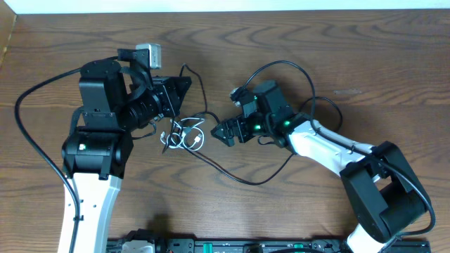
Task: Untangle cables
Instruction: 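Move both grippers back in toward the white cable knot, then grasp the white cable knot with the right gripper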
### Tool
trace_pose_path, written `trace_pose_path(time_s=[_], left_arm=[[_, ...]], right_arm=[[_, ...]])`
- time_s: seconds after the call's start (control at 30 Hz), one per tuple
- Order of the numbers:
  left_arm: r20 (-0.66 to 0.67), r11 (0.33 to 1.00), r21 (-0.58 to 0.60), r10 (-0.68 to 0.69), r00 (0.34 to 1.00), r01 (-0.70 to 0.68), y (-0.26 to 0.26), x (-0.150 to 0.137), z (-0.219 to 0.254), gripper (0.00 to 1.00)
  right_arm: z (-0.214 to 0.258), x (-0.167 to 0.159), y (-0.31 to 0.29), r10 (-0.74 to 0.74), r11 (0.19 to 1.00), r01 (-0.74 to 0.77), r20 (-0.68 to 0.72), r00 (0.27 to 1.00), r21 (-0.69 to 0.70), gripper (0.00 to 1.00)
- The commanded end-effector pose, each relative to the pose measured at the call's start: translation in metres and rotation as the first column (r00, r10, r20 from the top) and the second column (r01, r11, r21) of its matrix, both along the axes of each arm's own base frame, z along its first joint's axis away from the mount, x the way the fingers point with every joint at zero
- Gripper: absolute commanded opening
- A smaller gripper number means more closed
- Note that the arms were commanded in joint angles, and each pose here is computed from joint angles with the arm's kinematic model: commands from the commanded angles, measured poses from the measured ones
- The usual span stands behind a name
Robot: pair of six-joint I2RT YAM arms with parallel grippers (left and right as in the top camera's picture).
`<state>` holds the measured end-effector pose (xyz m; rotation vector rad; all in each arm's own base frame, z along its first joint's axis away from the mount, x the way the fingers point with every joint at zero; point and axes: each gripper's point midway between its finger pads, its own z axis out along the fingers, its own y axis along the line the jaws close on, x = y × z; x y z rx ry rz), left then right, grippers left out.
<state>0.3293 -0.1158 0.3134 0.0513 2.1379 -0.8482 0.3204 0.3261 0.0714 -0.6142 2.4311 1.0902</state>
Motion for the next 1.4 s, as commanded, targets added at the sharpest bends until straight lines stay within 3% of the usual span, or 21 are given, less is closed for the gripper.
trace_pose_path(time_s=[0.0,0.17,0.33,0.73,0.97,1.27,1.37], left_arm=[[0.106,0.997,0.055,0.045,0.993,-0.051,0.009,0.005,0.035,0.08],[0.144,0.98,0.118,0.144,0.979,-0.161,0.03,0.005,0.058,0.08],[0.155,0.976,0.133,0.154,0.976,-0.175,0.033,-0.003,0.072,0.08],[0.191,0.963,0.128,0.211,0.959,-0.237,0.044,-0.021,0.087,0.08],[0.169,0.962,0.137,0.213,0.962,-0.237,0.045,-0.031,0.083,0.08],[0.145,0.969,0.131,0.188,0.971,-0.208,0.04,-0.036,0.08,0.08],[0.142,0.972,0.125,0.183,0.973,-0.201,0.039,-0.04,0.08,0.08]], right_arm=[[-0.002,-0.002,0.012,-0.033,0.999,0.033,0.007,0.999,-0.022,0.99],[0.002,-0.01,0.031,-0.023,0.999,0.024,0.059,0.998,-0.021,0.99],[0.004,-0.013,0.04,-0.019,1.0,0.021,0.091,0.996,-0.022,0.99],[-0.019,-0.014,0.059,-0.064,0.998,0.064,0.032,0.997,0.013,0.99],[-0.027,-0.023,0.085,-0.062,0.995,0.06,0.014,0.998,0.075,0.99],[-0.041,-0.02,0.096,-0.073,0.996,0.072,0.016,0.997,0.058,0.99],[-0.039,-0.014,0.101,-0.081,0.995,0.079,0.03,0.996,0.065,0.95]])
